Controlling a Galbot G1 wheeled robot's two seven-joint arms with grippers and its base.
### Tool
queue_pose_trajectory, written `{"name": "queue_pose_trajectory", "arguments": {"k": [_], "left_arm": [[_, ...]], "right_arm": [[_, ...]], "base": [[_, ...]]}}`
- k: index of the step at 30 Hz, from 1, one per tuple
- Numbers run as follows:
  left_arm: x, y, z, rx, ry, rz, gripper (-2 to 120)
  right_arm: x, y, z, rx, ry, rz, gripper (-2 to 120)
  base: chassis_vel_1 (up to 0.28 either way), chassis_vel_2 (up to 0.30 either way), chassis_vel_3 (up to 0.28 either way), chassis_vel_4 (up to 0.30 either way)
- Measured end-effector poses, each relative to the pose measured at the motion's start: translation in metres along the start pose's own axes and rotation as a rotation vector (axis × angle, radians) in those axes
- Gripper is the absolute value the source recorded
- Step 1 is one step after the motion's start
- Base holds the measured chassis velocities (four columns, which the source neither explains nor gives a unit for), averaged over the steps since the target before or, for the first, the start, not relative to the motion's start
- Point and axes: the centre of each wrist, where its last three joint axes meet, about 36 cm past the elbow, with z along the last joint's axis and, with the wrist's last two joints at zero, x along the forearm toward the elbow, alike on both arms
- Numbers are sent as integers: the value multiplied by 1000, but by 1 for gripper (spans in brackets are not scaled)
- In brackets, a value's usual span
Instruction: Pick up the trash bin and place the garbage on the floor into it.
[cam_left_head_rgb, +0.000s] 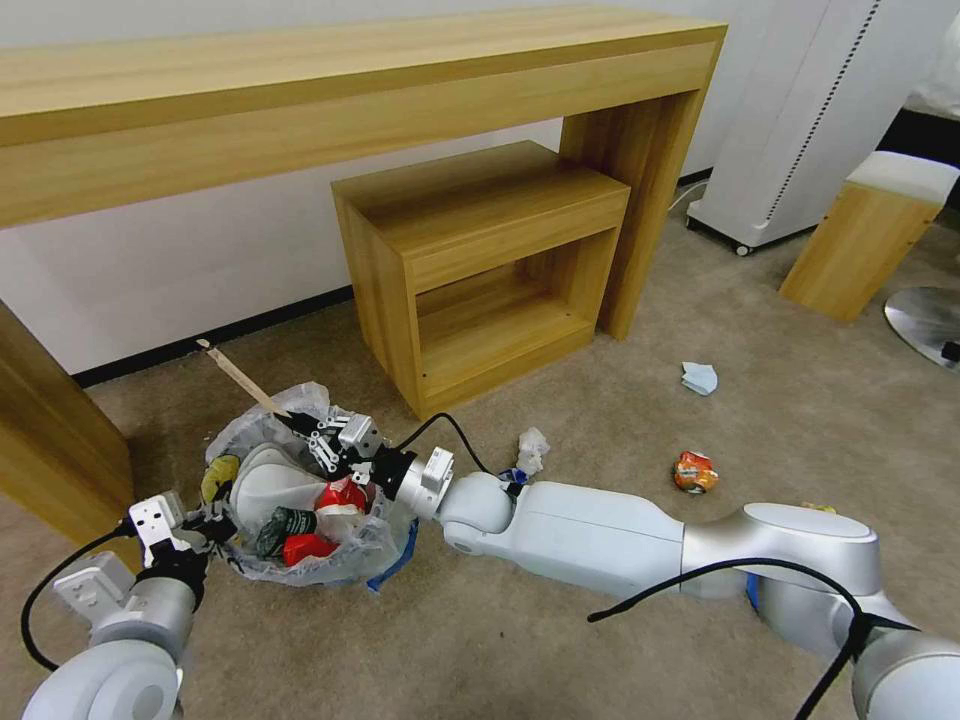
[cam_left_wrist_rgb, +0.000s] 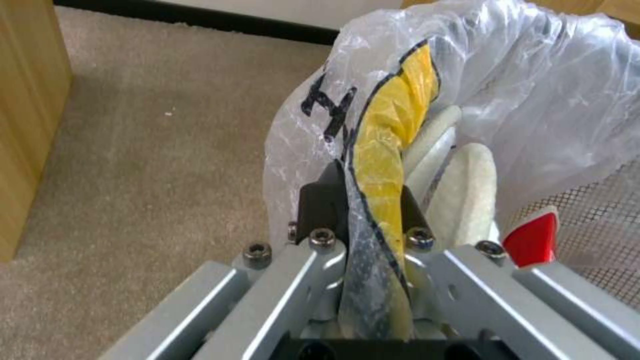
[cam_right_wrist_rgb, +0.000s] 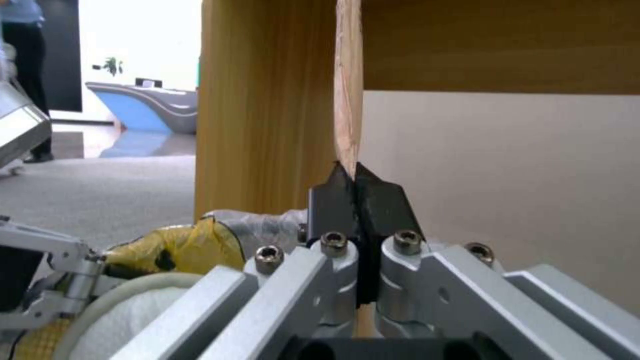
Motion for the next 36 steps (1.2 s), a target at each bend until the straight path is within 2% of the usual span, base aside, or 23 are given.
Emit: {"name": "queue_pose_trajectory", "arguments": {"k": [5,8,10,12,27,30,34,36], "left_arm": [[-1,0,0,0,1,0,3],[-1,1,0,0,3,-1,3],[-2,0,1,3,4,-1,3],[-3,0,2,5,5,-2,3],[-8,3,1,8,5,-5,3],[-8,4,1,7,7,-7,3],[-9,5,2,1,11,-11,3],[-10,7,2,-3,12,-14,3]], "right_arm": [[6,-4,6,25,7,-7,2],[8,-6,9,35,12,-6,7],[8,-8,11,43,12,-5,17],[7,-9,11,45,13,-4,18],[3,-12,6,50,-8,-3,14],[2,-14,1,48,-22,12,12],[2,-21,-17,19,-44,101,15],[4,-27,-29,-2,-55,168,22]], "base": [[0,0,0,0],[0,0,0,0],[0,0,0,0],[0,0,0,0],[0,0,0,0],[0,0,0,0],[0,0,0,0],[0,0,0,0]]}}
